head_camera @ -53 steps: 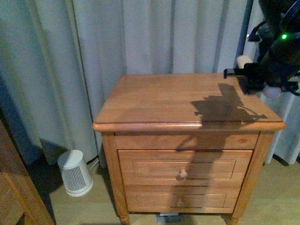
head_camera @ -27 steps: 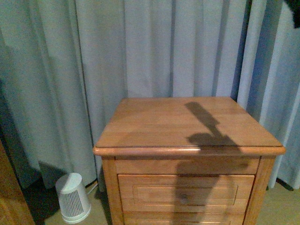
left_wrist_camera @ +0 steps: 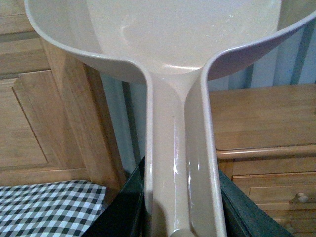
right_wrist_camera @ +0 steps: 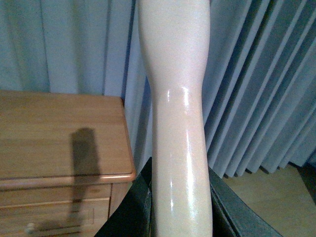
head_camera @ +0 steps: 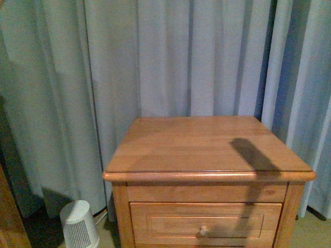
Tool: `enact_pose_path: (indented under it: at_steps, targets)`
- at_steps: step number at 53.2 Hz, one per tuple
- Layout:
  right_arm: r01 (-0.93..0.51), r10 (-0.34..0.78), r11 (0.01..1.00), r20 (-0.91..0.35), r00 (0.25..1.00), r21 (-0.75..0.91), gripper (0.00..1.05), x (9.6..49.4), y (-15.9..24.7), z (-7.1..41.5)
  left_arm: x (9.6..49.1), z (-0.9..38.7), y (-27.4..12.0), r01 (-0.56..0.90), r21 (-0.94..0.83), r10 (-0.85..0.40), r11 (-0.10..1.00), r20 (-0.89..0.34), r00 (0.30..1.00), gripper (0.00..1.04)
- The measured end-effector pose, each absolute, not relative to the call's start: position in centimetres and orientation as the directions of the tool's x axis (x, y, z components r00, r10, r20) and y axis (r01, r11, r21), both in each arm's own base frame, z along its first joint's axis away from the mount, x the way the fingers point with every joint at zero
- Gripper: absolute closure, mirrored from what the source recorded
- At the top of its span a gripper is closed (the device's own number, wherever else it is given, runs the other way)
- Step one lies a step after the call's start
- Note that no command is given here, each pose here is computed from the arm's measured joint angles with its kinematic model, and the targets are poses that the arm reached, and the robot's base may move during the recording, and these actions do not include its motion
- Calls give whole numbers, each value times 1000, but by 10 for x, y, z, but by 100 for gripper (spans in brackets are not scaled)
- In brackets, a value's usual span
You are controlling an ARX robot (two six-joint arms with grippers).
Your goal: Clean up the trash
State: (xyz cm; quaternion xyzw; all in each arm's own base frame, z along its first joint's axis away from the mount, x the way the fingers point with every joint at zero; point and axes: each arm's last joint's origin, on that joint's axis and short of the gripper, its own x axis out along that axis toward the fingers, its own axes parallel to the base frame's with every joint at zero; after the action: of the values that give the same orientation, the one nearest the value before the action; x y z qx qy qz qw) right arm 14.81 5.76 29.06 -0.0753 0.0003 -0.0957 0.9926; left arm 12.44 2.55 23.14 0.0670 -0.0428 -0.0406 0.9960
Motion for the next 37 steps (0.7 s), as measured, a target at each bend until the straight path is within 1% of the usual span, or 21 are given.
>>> enact_pose_path:
  at_steps: [14, 21, 37]
  targets:
    - [209, -208, 969, 22, 978, -135, 84, 142, 57, 280, 124, 231, 26, 75, 137, -86, 988, 80, 993, 77]
    - [239, -237, 963, 28, 971, -123, 84, 141, 56, 279, 124, 231, 26, 75, 137, -87, 988, 80, 993, 77]
    - [240, -238, 964, 31, 971, -117, 84, 140, 57, 277, 124, 231, 26, 75, 137, -87, 988, 80, 993, 77]
